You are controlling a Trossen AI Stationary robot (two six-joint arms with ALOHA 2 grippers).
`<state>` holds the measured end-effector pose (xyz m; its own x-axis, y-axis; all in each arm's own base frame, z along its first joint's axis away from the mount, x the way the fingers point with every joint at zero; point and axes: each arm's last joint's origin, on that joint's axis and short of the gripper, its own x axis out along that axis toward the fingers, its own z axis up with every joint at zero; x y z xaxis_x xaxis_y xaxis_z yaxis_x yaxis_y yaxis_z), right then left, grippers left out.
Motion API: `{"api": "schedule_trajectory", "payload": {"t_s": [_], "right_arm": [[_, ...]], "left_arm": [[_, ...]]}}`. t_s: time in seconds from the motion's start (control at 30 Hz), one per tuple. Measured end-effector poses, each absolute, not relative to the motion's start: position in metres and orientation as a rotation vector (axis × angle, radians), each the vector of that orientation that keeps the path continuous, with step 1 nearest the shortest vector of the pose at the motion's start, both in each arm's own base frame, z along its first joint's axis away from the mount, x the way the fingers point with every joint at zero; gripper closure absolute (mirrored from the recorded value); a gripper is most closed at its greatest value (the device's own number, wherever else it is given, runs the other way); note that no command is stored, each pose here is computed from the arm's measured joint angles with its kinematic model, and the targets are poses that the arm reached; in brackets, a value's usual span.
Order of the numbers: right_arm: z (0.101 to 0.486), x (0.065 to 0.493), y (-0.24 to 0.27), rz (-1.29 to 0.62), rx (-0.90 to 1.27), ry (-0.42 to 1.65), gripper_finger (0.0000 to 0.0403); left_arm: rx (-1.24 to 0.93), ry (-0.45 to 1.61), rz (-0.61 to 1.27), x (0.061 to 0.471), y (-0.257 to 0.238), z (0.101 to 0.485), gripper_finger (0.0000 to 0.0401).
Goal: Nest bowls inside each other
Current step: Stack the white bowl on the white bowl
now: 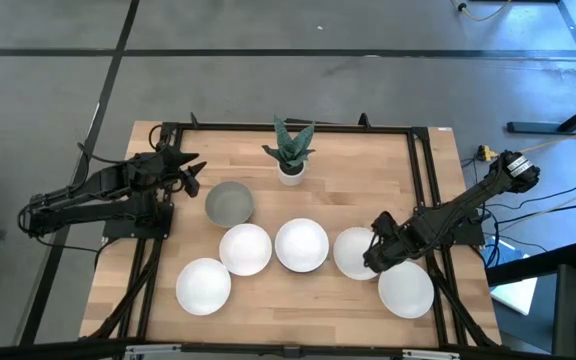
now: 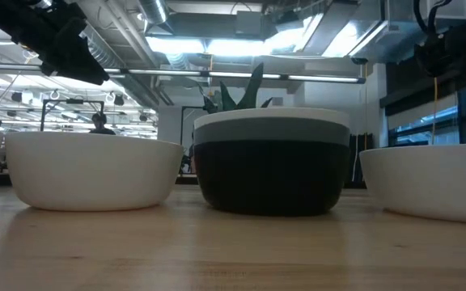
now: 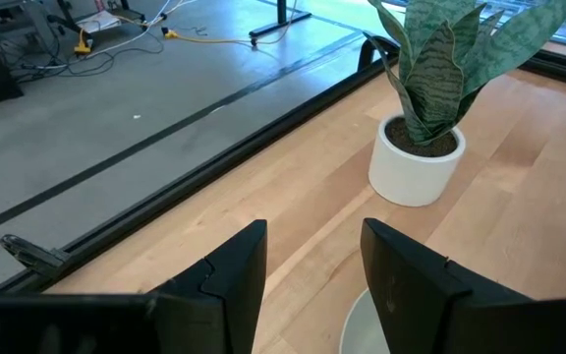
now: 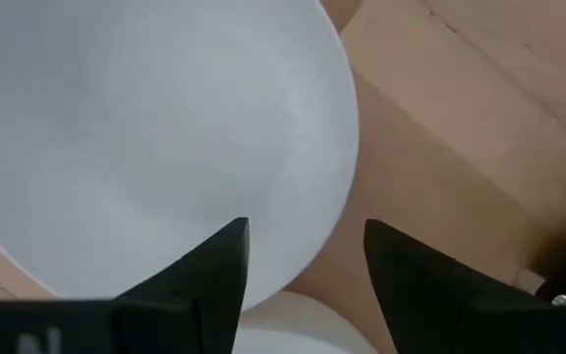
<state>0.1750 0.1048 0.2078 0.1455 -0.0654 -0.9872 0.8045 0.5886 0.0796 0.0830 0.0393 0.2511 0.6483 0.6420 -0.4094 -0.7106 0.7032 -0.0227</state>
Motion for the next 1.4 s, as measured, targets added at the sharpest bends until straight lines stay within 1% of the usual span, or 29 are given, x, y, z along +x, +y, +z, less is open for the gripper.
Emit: {"api": "schedule_trajectory", "payload": {"t_s": [0.13, 0.3, 0.5, 0.6, 0.73, 1.0, 1.23, 1.4], "right_arm": [[0.206, 0.177, 0.106, -0.729, 0.748, 1.278, 0.0198], [0.196, 0.181, 0.110, -0.746, 0.766, 1.355, 0.0198], [0.187, 0.186, 0.113, -0.767, 0.754, 1.373, 0.0204], [0.183, 0.189, 0.113, -0.782, 0.751, 1.382, 0.0225], [0.181, 0.190, 0.114, -0.783, 0.749, 1.383, 0.0268], [0.181, 0.190, 0.113, -0.787, 0.739, 1.384, 0.0387], [0.181, 0.191, 0.110, -0.805, 0.746, 1.377, 0.0395], [0.182, 0.197, 0.098, -0.827, 0.746, 1.355, 0.0397]], "left_arm": [[-0.188, 0.391, 0.773, 0.083, 0.039, 0.251, 0.0240], [-0.188, 0.391, 0.773, 0.083, 0.039, 0.251, 0.0240], [-0.188, 0.391, 0.773, 0.083, 0.039, 0.251, 0.0240], [-0.188, 0.391, 0.773, 0.083, 0.039, 0.251, 0.0240], [-0.187, 0.391, 0.773, 0.083, 0.039, 0.251, 0.0240], [-0.185, 0.393, 0.773, 0.083, 0.039, 0.251, 0.0240], [-0.185, 0.392, 0.773, 0.083, 0.039, 0.251, 0.0240], [-0.185, 0.392, 0.773, 0.083, 0.039, 0.251, 0.0240]]}}
